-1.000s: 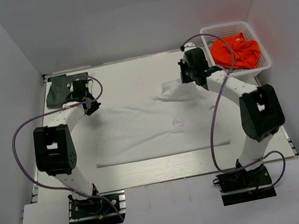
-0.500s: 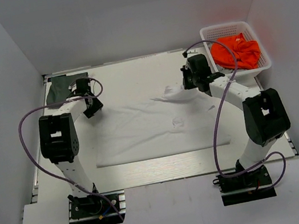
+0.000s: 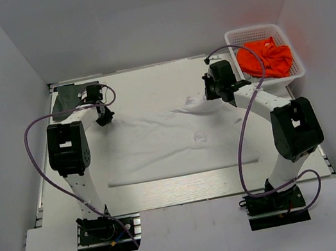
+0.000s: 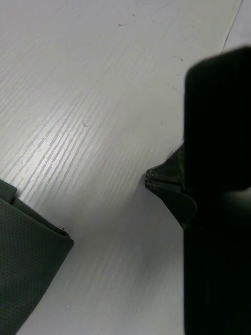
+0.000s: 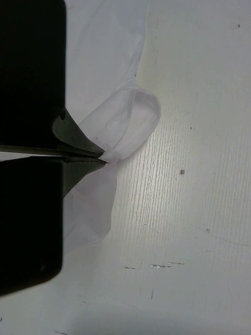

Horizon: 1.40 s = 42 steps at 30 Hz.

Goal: Fold and stack the t-shirts
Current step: Grap the side of the flattened tshirt furthest away from the robot with both arms, then fold the other side of the tshirt into a rectangle

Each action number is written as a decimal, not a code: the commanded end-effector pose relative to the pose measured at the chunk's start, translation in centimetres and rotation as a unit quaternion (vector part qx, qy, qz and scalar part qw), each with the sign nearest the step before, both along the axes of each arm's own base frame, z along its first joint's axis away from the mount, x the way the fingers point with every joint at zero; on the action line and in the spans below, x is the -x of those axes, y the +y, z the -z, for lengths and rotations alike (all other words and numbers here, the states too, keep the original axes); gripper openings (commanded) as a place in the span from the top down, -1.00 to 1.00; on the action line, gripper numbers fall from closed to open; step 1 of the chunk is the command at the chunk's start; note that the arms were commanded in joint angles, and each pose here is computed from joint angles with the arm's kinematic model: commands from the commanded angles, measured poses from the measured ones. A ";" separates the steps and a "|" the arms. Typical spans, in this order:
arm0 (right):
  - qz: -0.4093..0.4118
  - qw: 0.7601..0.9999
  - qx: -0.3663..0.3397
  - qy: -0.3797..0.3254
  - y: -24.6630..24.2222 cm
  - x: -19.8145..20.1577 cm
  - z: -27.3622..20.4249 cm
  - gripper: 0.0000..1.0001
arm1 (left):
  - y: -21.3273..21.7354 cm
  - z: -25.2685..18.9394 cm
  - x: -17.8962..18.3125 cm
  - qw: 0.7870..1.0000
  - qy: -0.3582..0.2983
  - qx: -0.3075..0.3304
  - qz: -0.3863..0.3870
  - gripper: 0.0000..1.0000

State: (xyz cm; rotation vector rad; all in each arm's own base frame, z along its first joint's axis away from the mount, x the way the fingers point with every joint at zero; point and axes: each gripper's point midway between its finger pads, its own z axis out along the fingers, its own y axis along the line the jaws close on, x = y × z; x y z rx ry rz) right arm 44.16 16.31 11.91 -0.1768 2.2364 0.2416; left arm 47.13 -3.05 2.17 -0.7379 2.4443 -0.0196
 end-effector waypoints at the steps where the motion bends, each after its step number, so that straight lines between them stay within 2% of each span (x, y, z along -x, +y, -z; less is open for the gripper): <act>1: 0.005 1.000 0.000 -0.020 0.1 -1.0 -1.6 1.00 | -0.2 0.0 0.3 1.000 0.007 0.007 0.011 0.91; 2: 0.005 1.000 0.000 -0.022 0.1 -1.1 -1.8 1.00 | -0.3 -0.1 0.6 1.000 0.008 0.009 0.018 1.00; 8: -0.004 0.999 -0.006 -0.038 0.1 -0.4 -3.6 1.00 | -1.0 -2.6 1.1 0.998 -0.038 -0.001 0.045 1.00; 9: -0.011 0.999 -0.007 -0.038 0.2 -0.1 -3.7 1.00 | -1.0 -4.8 0.8 0.996 -0.068 -0.002 0.049 1.00; 17: -0.023 0.997 -0.044 -0.054 -0.2 4.8 -5.4 1.00 | -2.2 -9.9 4.7 0.984 -0.157 0.036 0.078 1.00; 19: -0.014 0.996 -0.056 -0.074 -0.8 6.0 -7.1 1.00 | -2.1 -9.3 6.0 0.984 -0.154 0.036 0.078 1.00; 20: -0.005 0.997 -0.047 -0.058 -1.5 7.0 -5.3 1.00 | -2.0 -9.3 6.4 0.984 -0.155 0.036 0.078 1.00; 28: -0.013 0.996 -0.059 -0.061 -2.6 12.2 -5.2 1.00 | -1.0 -10.4 11.0 0.982 -0.176 0.027 0.063 1.00; 33: -0.030 0.996 -0.081 -0.035 -2.2 15.3 -3.1 1.00 | -0.3 -9.0 12.9 0.986 -0.160 0.019 0.051 1.00; 36: -0.012 0.996 -0.082 -0.023 -2.9 16.7 -1.6 1.00 | -0.1 -7.6 14.0 0.989 -0.143 0.019 0.042 1.00; 40: 0.021 0.995 -0.087 0.036 -3.8 19.3 1.7 0.99 | 1.3 -5.3 16.5 0.995 -0.094 0.013 -0.022 1.00; 41: 0.033 0.993 -0.101 0.046 -3.8 19.8 2.0 0.92 | 1.7 -4.8 17.3 0.996 -0.076 0.010 -0.041 1.00; 42: 0.038 0.991 -0.097 0.084 -4.1 21.5 4.1 0.87 | 2.1 -4.5 18.2 0.996 -0.056 0.008 -0.063 0.71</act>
